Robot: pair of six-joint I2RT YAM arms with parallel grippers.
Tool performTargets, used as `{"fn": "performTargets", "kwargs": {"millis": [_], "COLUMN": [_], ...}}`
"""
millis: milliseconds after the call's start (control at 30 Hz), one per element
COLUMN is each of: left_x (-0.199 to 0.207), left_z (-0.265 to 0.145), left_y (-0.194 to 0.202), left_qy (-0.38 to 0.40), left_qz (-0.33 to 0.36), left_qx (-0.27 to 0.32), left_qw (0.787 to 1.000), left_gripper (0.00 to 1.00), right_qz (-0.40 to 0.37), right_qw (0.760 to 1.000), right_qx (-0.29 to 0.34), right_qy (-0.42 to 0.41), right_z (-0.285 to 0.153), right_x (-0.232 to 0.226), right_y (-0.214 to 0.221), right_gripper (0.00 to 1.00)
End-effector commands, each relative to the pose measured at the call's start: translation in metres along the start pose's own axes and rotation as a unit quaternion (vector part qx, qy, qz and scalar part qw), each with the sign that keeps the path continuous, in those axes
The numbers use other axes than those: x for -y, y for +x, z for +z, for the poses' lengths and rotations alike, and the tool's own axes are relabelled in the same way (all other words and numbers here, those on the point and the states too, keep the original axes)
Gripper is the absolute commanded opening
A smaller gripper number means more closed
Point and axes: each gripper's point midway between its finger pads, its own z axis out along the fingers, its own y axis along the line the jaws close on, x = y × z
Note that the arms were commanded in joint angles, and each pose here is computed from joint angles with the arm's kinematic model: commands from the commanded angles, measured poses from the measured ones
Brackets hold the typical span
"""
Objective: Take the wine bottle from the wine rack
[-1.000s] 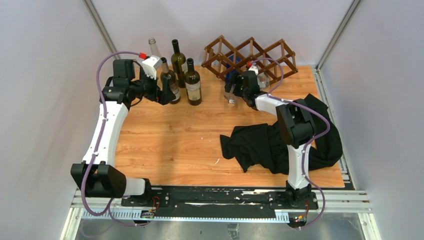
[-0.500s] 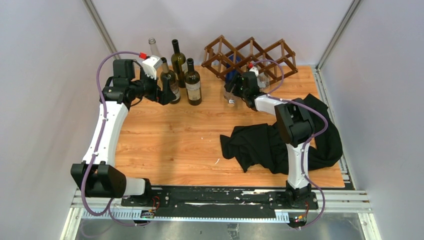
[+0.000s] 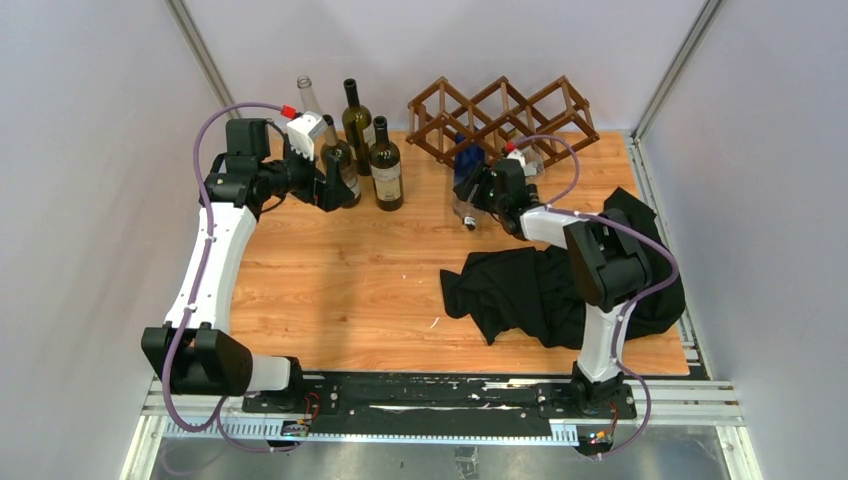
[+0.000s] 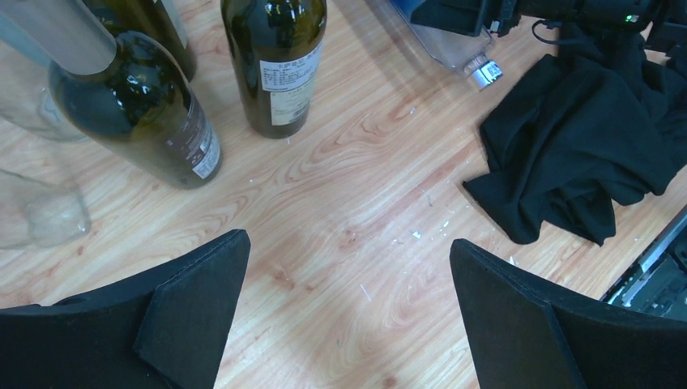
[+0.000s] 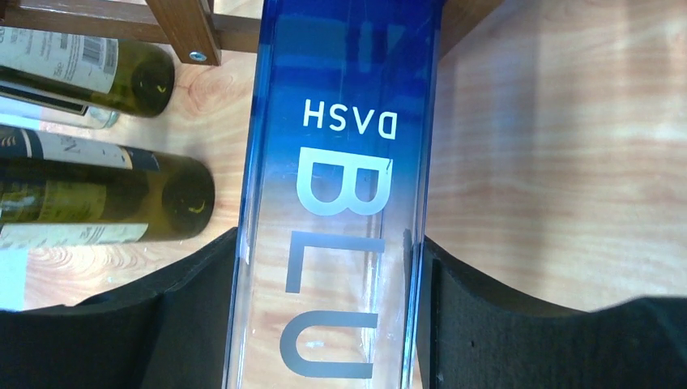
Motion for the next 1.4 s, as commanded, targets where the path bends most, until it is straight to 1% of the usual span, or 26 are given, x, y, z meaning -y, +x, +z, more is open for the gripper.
{"fn": "performTargets", "kwargs": {"millis": [0, 200, 400, 500, 600, 667, 700, 767, 833, 967, 1100, 1167, 1300, 1333, 1367], "left_x": [0.003, 0.007, 0.011, 0.013, 0.020, 0.032, 0.039, 0.053, 0.067, 0.089, 0.113, 0.126, 0.142, 0.145, 0.150], "left_z": [0.000, 0.000, 0.003, 0.003, 0.000, -0.003, -0.006, -0.010, -0.015, -0.023, -0.026, -0.025, -0.015, -0.012, -0.011], "left_y": [0.000, 0.002, 0.006, 0.009, 0.013, 0.014, 0.014, 0.014, 0.013, 0.014, 0.018, 0.026, 0.053, 0.057, 0.060], "left_qy": [0.017, 0.032, 0.052, 0.057, 0.068, 0.081, 0.084, 0.087, 0.095, 0.116, 0.137, 0.149, 0.165, 0.166, 0.172], "left_qz": [0.020, 0.038, 0.038, 0.051, 0.086, 0.135, 0.171, 0.243, 0.298, 0.374, 0.456, 0.506, 0.617, 0.637, 0.649], "left_qx": [0.002, 0.005, 0.003, 0.003, 0.009, 0.015, 0.020, 0.029, 0.040, 0.057, 0.072, 0.076, 0.067, 0.068, 0.072], "left_qw": [1.000, 0.999, 0.998, 0.997, 0.994, 0.987, 0.982, 0.966, 0.949, 0.918, 0.876, 0.846, 0.767, 0.749, 0.738], "left_gripper": [1.00, 1.00, 0.96, 0.97, 1.00, 1.00, 1.00, 1.00, 1.00, 1.00, 1.00, 1.00, 1.00, 1.00, 1.00], "right_qz": [0.012, 0.021, 0.030, 0.033, 0.022, 0.016, 0.013, 0.005, 0.003, 0.001, -0.008, -0.014, -0.045, -0.049, -0.054], "right_qw": [0.998, 0.997, 0.996, 0.995, 0.995, 0.996, 0.996, 0.996, 0.995, 0.992, 0.985, 0.979, 0.962, 0.957, 0.953], "right_qx": [0.042, 0.045, 0.043, 0.040, 0.035, 0.016, 0.003, -0.031, -0.054, -0.088, -0.126, -0.149, -0.203, -0.217, -0.226], "right_qy": [-0.037, -0.062, -0.079, -0.088, -0.094, -0.090, -0.089, -0.087, -0.085, -0.096, -0.117, -0.136, -0.176, -0.184, -0.197], "right_z": [-0.027, -0.067, -0.103, -0.124, -0.153, -0.169, -0.177, -0.193, -0.207, -0.234, -0.258, -0.269, -0.288, -0.292, -0.296], "right_x": [-0.027, -0.035, -0.041, -0.044, -0.053, -0.056, -0.059, -0.062, -0.064, -0.070, -0.089, -0.105, -0.142, -0.149, -0.159], "right_y": [-0.020, -0.003, 0.005, 0.008, 0.006, 0.009, 0.010, 0.018, 0.024, 0.037, 0.051, 0.058, 0.074, 0.078, 0.080], "right_gripper": [0.00, 0.00, 0.00, 0.00, 0.00, 0.00, 0.00, 0.00, 0.00, 0.00, 0.00, 0.00, 0.00, 0.00, 0.00]}}
